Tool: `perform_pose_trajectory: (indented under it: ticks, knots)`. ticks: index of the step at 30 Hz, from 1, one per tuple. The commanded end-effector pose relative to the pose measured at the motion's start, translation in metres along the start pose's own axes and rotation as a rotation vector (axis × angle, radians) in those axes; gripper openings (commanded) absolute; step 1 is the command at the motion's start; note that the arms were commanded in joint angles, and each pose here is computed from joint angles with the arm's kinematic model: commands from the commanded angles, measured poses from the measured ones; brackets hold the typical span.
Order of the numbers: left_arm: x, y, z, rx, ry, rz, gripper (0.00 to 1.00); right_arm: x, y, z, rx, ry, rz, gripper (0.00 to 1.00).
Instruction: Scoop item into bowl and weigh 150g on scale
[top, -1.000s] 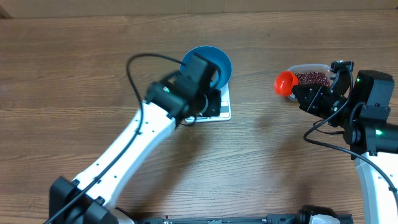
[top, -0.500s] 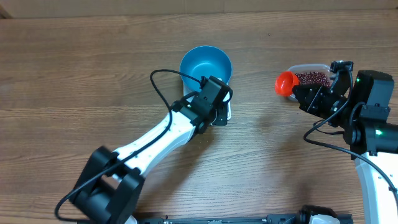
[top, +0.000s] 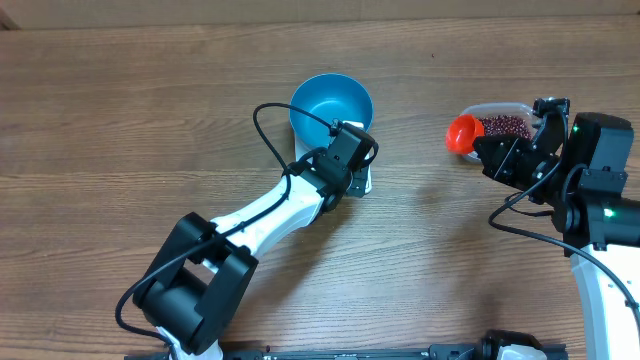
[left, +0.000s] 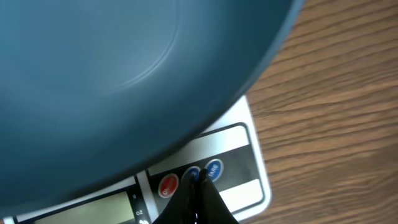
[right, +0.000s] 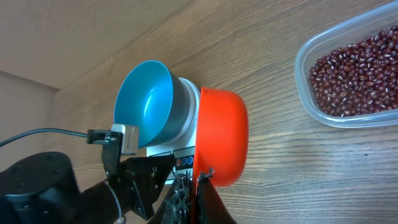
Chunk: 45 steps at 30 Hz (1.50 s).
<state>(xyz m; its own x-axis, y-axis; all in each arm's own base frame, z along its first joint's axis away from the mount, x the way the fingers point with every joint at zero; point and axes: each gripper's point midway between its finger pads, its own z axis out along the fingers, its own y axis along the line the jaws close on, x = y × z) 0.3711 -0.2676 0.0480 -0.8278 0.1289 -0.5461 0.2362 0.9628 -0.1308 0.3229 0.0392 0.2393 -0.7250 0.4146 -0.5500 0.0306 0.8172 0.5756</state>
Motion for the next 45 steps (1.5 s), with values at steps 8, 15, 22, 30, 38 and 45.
perform_pose_trajectory:
  ticks: [8,15,22,30,38,45]
  knots:
    - [0.010,0.011,0.014,-0.072,0.009,0.042,0.04,-0.010,0.006,-0.008,-0.003,-0.037,-0.024,0.04]
    - [0.011,0.014,0.019,-0.087,0.007,0.040,0.04,-0.010,0.006,-0.008,-0.003,-0.037,-0.025,0.04]
    - [0.015,0.015,0.024,-0.092,0.016,0.041,0.04,-0.010,0.006,-0.008,-0.003,-0.037,-0.025,0.04]
    - [0.016,0.019,0.024,-0.111,0.019,0.015,0.04,-0.010,0.006,-0.008,-0.003,-0.037,-0.025,0.04]
    - [0.020,0.022,0.024,-0.125,0.031,0.005,0.04,-0.010,0.006,-0.008,-0.003,-0.036,-0.024,0.04]
    - [0.023,0.022,0.026,-0.124,0.044,0.004,0.04,-0.010,0.006,-0.008,-0.003,-0.036,-0.024,0.04]
